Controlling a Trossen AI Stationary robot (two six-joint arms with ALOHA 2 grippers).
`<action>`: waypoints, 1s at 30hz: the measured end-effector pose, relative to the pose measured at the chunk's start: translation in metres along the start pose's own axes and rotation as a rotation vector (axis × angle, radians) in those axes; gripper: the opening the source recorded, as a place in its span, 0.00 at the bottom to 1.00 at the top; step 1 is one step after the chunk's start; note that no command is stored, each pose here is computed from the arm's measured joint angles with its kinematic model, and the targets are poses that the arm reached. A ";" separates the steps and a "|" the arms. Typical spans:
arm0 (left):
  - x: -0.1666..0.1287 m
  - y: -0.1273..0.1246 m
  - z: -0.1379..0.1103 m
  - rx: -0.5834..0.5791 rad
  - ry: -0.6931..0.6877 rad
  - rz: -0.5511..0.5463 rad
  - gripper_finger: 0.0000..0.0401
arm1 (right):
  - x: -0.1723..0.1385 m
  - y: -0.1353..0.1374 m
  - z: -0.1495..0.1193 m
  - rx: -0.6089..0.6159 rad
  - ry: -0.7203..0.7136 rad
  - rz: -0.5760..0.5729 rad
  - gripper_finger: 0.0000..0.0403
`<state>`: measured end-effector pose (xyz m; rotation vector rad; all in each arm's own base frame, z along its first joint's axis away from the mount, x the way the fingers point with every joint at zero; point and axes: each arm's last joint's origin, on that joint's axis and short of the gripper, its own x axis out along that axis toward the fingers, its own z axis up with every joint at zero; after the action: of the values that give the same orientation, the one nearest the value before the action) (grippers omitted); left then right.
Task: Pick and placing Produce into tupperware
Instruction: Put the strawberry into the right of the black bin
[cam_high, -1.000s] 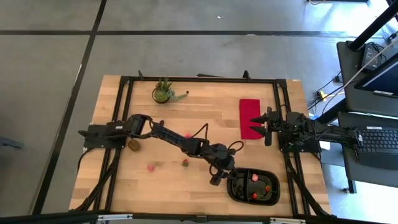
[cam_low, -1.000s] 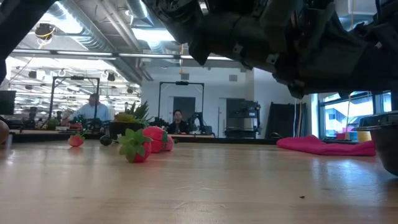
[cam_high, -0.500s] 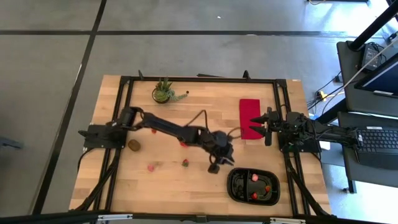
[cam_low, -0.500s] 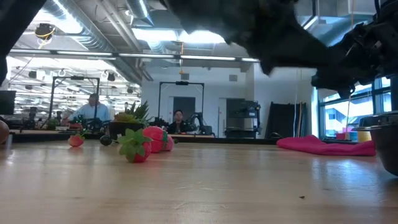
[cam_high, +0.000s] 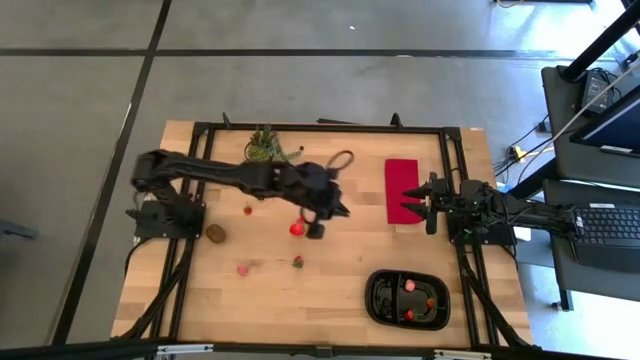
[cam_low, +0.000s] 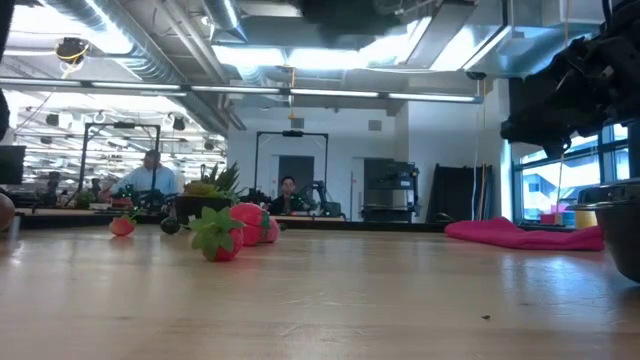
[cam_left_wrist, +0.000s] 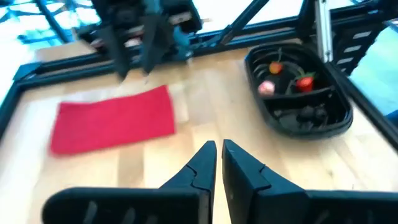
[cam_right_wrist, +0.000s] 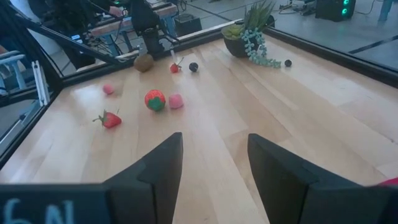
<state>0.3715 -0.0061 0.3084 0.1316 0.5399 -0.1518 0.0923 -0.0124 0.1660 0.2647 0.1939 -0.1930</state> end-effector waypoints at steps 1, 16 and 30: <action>-0.007 0.000 -0.005 -0.002 0.007 0.019 0.04 | 0.000 0.000 0.000 -0.001 0.000 0.000 0.46; -0.022 -0.012 -0.077 -0.164 0.174 0.078 0.09 | 0.000 0.000 0.000 -0.031 -0.002 -0.002 0.46; -0.022 -0.012 -0.080 -0.161 0.198 0.096 0.44 | 0.000 0.000 0.000 -0.036 -0.002 -0.003 0.46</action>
<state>0.3111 -0.0021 0.2511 0.0155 0.7393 -0.0013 0.0923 -0.0125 0.1662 0.2289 0.1950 -0.1924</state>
